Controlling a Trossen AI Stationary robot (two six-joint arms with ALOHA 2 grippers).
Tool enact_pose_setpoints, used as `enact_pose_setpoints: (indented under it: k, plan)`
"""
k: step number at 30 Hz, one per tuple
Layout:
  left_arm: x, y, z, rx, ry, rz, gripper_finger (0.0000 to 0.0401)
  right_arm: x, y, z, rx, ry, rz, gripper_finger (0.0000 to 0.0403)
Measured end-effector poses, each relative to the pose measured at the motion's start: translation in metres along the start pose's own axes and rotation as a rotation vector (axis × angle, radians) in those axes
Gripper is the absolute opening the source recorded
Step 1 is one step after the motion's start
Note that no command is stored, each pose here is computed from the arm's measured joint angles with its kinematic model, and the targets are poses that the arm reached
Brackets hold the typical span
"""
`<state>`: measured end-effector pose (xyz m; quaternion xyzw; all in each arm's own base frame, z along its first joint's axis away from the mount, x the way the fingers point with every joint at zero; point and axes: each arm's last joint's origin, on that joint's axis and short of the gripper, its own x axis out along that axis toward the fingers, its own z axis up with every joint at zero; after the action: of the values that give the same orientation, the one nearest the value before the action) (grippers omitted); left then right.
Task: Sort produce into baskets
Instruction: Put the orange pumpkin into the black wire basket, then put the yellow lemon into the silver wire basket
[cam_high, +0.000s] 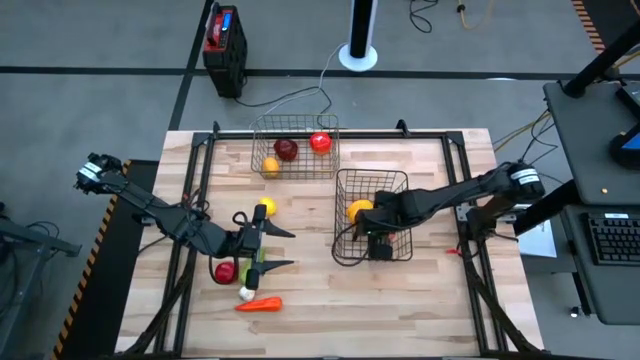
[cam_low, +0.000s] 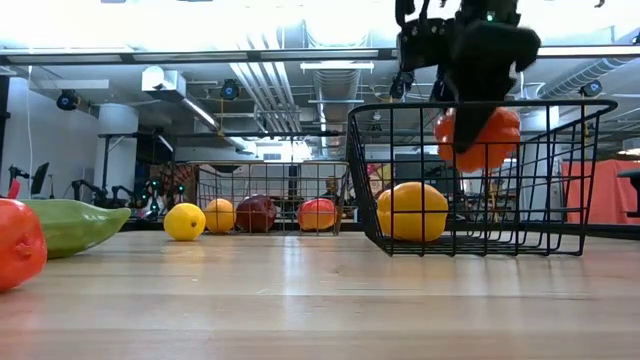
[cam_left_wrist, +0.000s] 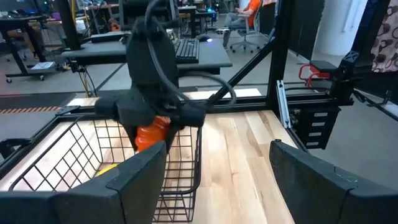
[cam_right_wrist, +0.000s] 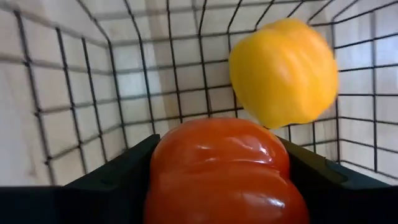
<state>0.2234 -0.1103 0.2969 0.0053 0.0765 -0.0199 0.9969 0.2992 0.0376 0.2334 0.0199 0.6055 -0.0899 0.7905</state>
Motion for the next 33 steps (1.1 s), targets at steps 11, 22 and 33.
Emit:
enact_pose_setpoints:
  k: [11,22,33]
  plan:
    - [0.0,0.0,-0.001,0.003,0.007,0.0,0.0269,0.034,0.007,0.005,-0.104,0.086,-0.005,0.0275]
    - [0.0,0.0,-0.001,0.005,0.01,0.001,0.0269,0.023,0.004,0.004,-0.106,0.038,-0.018,0.029]
    - [0.0,0.0,-0.001,-0.008,0.01,0.001,0.0269,0.013,0.002,0.004,-0.096,0.022,-0.014,0.0304]
